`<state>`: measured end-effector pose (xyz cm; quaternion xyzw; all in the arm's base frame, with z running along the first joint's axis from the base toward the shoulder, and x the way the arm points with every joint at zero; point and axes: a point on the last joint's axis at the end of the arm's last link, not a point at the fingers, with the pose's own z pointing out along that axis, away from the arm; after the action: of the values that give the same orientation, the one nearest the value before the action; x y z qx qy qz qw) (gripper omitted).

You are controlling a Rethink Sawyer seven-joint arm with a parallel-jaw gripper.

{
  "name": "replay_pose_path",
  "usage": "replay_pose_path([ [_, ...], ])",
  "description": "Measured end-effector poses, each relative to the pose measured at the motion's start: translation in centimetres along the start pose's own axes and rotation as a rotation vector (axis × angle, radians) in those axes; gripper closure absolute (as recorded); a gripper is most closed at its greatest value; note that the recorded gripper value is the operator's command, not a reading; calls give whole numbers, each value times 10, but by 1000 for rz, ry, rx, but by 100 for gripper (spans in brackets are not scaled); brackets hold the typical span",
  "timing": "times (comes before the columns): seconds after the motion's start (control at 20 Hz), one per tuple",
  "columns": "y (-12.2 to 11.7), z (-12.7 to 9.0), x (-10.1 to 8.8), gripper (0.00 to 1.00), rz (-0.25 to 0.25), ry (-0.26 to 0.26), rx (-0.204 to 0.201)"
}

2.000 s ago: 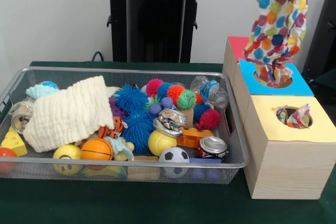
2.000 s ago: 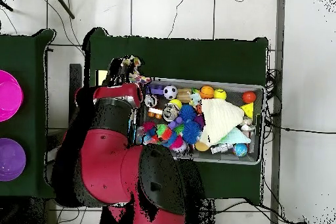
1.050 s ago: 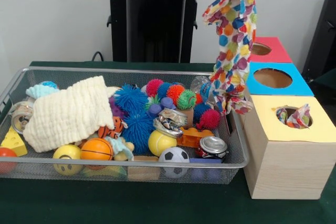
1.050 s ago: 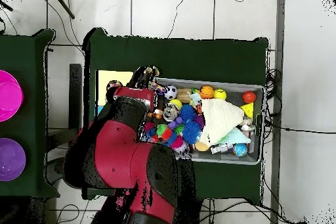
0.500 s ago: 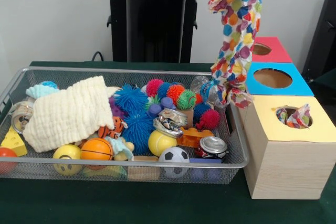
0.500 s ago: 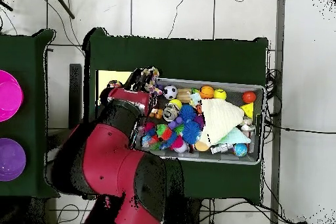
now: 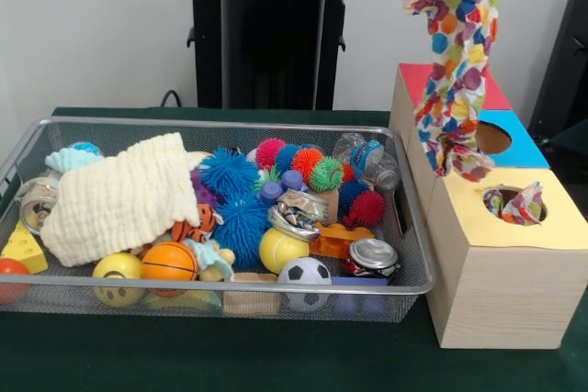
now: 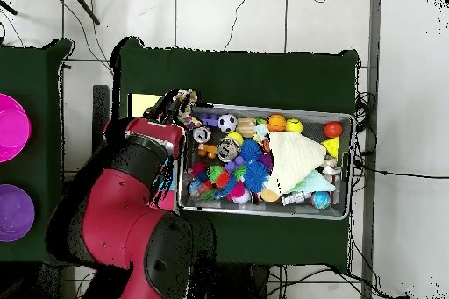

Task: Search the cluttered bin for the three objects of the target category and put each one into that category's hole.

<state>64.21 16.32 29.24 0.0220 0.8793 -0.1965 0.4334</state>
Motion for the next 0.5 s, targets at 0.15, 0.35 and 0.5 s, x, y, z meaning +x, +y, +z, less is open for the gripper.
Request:
replay_pose_path([
  [0.15,12,-1,0,100,6,-6,17],
  [0.35,26,3,5,100,15,-7,40],
  [0.5,37,6,11,100,23,-4,59],
])
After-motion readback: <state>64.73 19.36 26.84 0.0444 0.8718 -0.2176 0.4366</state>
